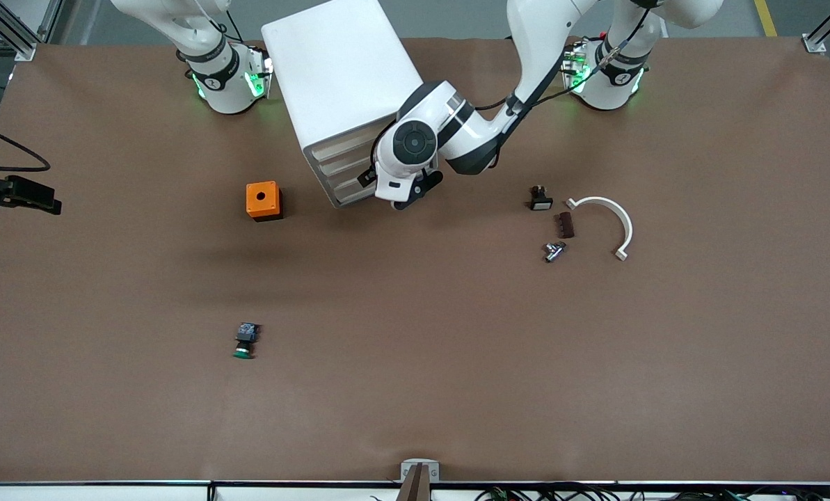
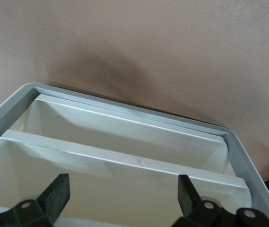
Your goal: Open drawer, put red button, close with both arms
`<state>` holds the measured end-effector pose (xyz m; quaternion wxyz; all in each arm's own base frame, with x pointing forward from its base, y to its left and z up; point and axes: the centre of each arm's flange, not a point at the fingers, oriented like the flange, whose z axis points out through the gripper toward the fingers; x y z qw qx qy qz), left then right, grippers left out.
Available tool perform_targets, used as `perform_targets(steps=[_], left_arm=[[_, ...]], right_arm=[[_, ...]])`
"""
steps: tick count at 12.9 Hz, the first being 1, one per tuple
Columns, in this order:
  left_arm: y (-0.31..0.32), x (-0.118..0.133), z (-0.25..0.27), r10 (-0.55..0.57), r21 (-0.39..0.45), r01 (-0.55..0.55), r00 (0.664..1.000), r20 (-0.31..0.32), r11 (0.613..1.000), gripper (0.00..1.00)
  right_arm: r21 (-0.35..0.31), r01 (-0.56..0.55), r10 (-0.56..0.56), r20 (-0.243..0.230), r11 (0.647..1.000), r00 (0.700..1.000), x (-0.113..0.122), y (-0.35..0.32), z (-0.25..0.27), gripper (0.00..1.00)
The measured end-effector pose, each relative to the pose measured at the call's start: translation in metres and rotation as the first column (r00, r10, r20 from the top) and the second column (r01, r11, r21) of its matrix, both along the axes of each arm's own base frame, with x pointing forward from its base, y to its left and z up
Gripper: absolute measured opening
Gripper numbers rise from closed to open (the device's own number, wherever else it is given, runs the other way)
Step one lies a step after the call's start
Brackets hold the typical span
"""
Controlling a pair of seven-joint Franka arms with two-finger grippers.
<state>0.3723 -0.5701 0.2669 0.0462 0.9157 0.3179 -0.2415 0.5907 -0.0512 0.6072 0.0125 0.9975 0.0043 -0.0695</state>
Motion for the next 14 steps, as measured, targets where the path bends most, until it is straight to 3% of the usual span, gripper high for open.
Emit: perform_targets(steps=[6, 10, 14], left_arm=[[0.005, 0.011, 0.003, 0.001, 0.003, -0.001, 1.000, 0.026, 1.000, 1.00], [0.045, 0.082, 0.049, 0.052, -0.030, -0.048, 0.990, 0.132, 0.998, 1.00], [0.131, 0.165, 0.162, -0.012, -0.019, 0.016, 0.977, 0.213, 1.000, 1.00]], right_arm=[[0.022, 0.014, -0.015, 0.056, 1.000, 0.998, -0.049, 0.001, 0.035, 1.00], [0.028, 0.016, -0.019, 0.102, 0.999, 0.995, -0.074, -0.001, 0.050, 1.00], [0.028, 0.015, -0.018, 0.133, 1.000, 0.991, -0.079, -0.001, 0.059, 1.00]])
